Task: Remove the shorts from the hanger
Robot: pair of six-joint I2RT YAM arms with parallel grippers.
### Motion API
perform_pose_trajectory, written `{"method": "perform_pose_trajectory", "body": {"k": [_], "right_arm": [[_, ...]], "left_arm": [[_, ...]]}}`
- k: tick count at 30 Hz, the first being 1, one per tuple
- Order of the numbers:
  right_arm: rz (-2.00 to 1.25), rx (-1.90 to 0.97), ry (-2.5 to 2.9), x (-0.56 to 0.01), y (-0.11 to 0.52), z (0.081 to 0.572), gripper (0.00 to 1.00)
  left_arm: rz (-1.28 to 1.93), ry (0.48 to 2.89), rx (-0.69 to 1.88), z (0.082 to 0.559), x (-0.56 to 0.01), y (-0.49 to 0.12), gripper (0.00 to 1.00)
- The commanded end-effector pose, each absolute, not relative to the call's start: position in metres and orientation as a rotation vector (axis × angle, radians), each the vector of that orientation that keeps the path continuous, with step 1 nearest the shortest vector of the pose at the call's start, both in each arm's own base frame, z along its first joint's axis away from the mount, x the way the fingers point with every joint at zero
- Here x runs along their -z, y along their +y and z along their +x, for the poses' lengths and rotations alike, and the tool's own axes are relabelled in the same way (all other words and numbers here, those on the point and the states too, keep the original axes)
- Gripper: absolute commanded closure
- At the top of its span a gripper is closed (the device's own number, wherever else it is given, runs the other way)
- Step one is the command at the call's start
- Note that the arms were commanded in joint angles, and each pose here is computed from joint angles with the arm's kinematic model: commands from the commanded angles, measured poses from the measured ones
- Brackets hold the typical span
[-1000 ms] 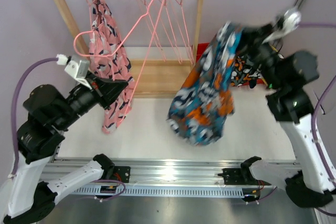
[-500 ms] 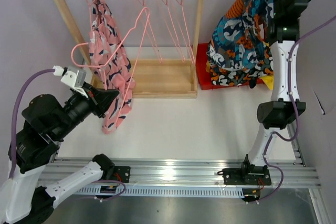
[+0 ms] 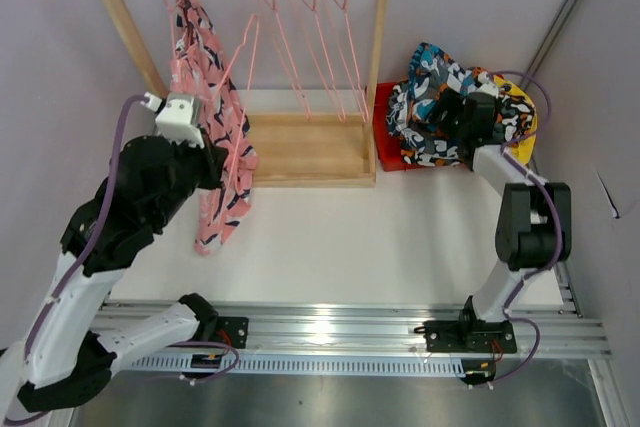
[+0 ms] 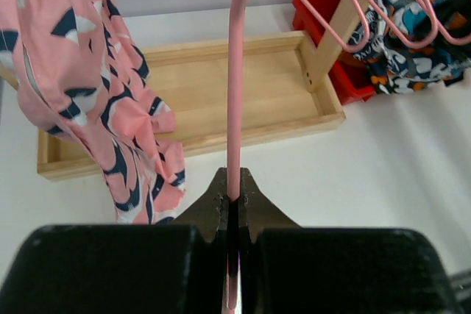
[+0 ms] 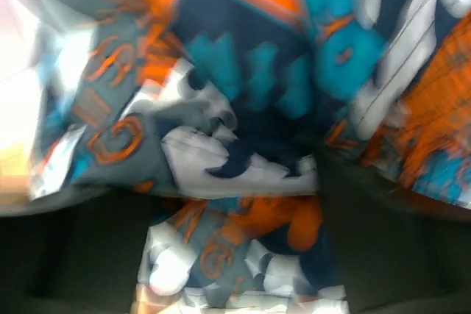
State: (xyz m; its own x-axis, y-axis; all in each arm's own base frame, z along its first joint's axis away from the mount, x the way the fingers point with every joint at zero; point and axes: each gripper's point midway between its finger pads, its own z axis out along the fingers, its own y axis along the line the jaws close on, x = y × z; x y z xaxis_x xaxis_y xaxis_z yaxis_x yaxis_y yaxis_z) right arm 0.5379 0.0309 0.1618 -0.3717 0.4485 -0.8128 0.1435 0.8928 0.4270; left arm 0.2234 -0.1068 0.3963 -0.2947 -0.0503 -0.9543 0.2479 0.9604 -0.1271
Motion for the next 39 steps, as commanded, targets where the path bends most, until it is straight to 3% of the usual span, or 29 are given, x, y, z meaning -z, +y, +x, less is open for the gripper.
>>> {"method": "perform_pose_trajectory", "body": {"k": [1,2,5,9,16,28,39], "right_arm": [[0.407,-0.352,1.856,-0.203,0.056,0.492,0.01],[0.399,-0.351,1.799,-0.229,0.055,0.476,0.00],[0.405,-0.331,1.825,-0.223,0.055,0.436,0.00],[0.369,-0.390,1.734,-0.257,0.055,0.375,0.00],[0.304,-0.497,1.723,-0.250,0.066,0.305,0.01],[0.248,-0.572,1.750,-0.241,0.081,0.282,0.00],[0.236,-0.566,1.771,-0.232,0.081,0.273,0.00]], "left_arm": [[0.075,1.768,0.208,0.247,-0.430,-0.100,1.00],[0.074,1.770,0.197,0.253,-0.432,-0.102,1.00],[0.052,1.765,0.155,0.272,-0.447,-0.103,1.00],[-0.009,1.716,0.130,0.297,-0.482,-0.095,1.00],[-0.059,1.704,0.053,0.349,-0.505,-0.087,1.00],[-0.049,1.736,0.161,0.472,-0.483,-0.110,1.00],[-0.031,1.837,0.251,0.486,-0.439,-0.130,1.00]]}}
